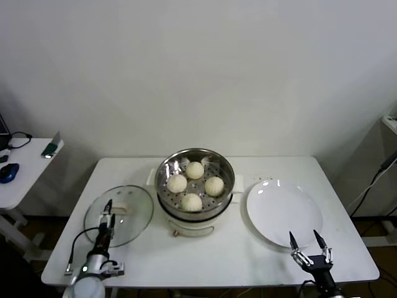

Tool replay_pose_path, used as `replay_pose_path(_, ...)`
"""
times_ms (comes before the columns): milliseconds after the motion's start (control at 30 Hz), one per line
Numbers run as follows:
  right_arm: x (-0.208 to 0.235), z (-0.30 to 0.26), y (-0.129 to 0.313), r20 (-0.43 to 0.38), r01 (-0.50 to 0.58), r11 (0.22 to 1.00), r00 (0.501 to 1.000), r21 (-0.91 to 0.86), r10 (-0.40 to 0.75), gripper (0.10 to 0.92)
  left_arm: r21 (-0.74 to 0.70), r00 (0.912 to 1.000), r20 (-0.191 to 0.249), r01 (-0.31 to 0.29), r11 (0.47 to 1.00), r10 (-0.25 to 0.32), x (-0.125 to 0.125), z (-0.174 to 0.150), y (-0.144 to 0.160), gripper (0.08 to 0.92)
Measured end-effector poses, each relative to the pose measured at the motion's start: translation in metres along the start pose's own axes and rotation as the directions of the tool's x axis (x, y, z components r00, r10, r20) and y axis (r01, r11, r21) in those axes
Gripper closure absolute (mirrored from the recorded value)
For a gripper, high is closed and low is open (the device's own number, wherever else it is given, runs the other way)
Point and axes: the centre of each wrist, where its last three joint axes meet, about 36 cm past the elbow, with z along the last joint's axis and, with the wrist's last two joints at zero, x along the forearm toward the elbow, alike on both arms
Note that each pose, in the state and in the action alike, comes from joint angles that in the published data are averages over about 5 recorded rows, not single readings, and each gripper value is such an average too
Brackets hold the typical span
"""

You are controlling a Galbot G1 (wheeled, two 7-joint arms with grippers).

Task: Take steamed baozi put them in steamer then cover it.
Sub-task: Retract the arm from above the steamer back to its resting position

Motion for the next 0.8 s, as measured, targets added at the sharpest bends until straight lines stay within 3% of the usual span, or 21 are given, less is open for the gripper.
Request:
replay_pose_path(533,0.008,0.001,0.001,0.002,-0.017,1.0,1.0,-0.009,0.017,0.2,-0.039,0.9999,0.001,0.014,0.999,-0.014,-0.037,0.012,-0.009,0.177)
replay_pose_path(633,0.009,0.002,0.002,0.004,-0.015,1.0,1.0,-0.007,0.015,0.2,-0.042,0.9999,0.001,0.011,0.999,-0.011,-0.039,0.014,-0.013,0.218)
replay_pose_path(800,0.01,0.004,0.006,0.004,-0.009,1.0,1.0,-0.008,0.009,0.2,-0.042,1.0,0.007,0.002,0.999,-0.002,-0.041,0.015,-0.018,0.363)
